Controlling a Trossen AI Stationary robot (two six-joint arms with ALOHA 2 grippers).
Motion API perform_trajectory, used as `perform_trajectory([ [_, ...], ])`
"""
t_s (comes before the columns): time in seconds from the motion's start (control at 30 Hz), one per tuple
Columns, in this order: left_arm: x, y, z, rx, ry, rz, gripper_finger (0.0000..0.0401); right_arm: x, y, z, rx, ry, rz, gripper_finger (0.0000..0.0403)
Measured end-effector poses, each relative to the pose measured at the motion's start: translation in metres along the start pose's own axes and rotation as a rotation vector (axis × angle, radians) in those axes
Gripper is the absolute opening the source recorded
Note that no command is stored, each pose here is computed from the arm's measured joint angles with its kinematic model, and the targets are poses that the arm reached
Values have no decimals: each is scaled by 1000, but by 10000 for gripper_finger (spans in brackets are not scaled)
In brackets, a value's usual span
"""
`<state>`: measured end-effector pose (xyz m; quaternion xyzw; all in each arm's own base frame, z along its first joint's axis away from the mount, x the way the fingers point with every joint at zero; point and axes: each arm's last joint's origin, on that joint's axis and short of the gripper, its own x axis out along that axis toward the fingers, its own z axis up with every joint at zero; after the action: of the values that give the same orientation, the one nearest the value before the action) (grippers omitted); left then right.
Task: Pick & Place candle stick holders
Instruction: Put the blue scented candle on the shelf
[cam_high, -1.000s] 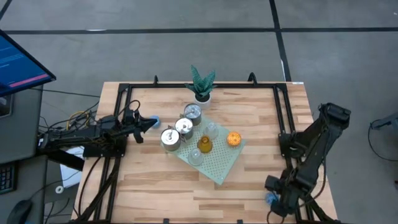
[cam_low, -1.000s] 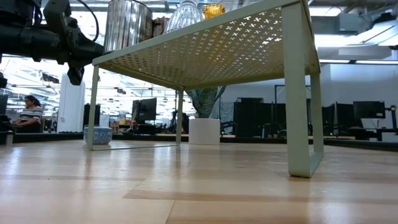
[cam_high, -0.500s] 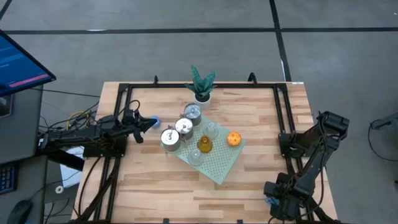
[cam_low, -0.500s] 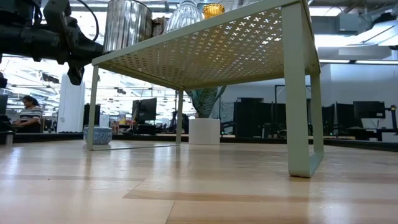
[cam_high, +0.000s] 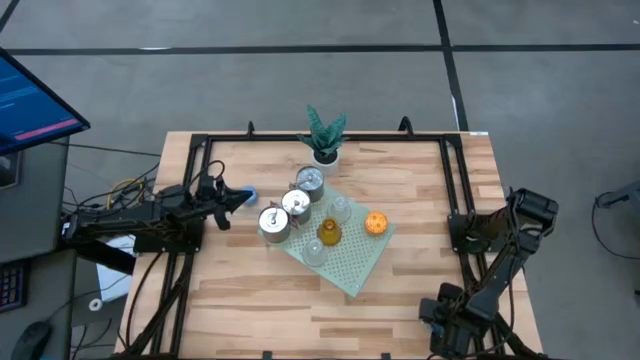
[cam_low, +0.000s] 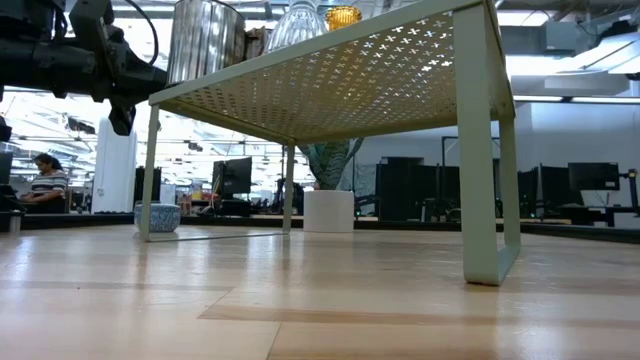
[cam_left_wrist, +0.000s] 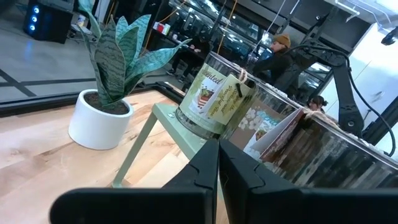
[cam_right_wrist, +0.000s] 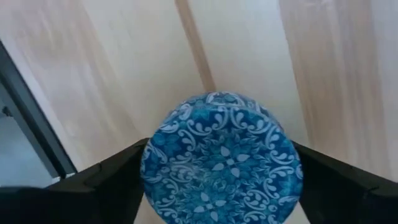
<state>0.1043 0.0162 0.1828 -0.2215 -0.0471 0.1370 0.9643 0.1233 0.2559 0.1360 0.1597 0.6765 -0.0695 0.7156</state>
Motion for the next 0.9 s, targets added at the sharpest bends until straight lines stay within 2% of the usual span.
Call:
perform_trajectory([
  [0.2,0,0,0,0,-1,-1,11,-4,-4,2,5,-15,-22,290],
  [0.47,0,0,0,-1,-3,-2,11,-11,-2,6,-7,-25,31,295],
  [0.67,0,0,0,-1,-4,-3,11,-45,-11,24,5,-56,128,295],
  [0.9,0,0,0,-1,-5,-2,11,-94,-34,58,19,-147,270,295],
])
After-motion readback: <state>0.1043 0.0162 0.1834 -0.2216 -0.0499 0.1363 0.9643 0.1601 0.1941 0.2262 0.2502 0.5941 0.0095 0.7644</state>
